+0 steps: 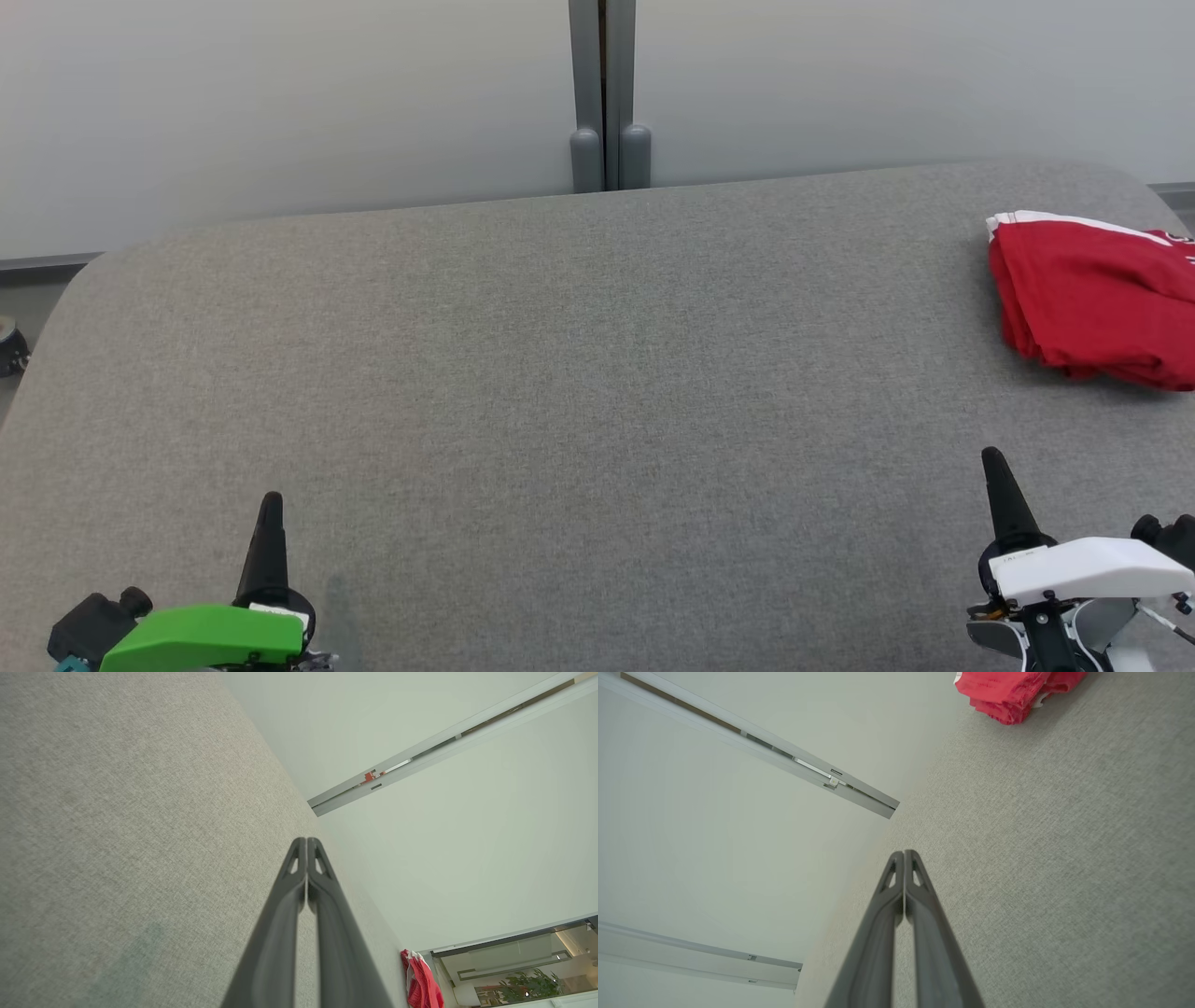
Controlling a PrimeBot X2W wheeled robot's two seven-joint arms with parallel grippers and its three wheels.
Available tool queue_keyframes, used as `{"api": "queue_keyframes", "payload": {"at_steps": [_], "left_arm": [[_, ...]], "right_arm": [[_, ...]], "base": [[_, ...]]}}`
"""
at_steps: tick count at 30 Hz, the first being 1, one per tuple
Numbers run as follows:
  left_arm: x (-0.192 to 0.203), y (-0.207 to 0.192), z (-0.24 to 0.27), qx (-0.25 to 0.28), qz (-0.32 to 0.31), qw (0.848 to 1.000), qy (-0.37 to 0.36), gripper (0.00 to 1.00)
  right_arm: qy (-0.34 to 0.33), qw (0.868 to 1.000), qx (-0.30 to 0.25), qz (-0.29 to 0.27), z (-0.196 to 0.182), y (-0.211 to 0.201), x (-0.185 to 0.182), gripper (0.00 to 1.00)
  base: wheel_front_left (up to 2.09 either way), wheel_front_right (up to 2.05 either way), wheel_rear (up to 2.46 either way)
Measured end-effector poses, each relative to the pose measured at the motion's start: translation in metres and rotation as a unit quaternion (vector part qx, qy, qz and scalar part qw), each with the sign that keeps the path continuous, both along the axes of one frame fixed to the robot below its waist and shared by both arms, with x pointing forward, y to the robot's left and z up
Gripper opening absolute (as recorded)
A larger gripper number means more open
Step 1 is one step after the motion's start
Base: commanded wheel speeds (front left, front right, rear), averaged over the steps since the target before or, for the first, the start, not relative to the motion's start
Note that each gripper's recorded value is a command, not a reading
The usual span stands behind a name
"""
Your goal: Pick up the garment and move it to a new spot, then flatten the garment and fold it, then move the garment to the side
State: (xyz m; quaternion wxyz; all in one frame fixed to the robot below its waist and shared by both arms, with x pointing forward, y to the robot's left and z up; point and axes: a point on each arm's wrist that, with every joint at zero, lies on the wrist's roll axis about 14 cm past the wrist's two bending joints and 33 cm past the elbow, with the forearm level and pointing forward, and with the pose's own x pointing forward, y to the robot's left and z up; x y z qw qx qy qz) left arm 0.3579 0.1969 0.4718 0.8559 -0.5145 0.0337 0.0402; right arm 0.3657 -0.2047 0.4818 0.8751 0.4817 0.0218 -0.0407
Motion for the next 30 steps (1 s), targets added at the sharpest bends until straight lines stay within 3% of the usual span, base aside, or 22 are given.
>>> {"api": "queue_keyframes", "payload": {"at_steps": [30], "left_arm": [[0.016,0.002,0.016,-0.135,0.003,0.991,-0.021,0.0]], "right_arm": [[-0.019,0.988,0.156,0.003,0.011,0.003,0.012,0.0]], "base": [[0.0,0.0,0.0]]}}
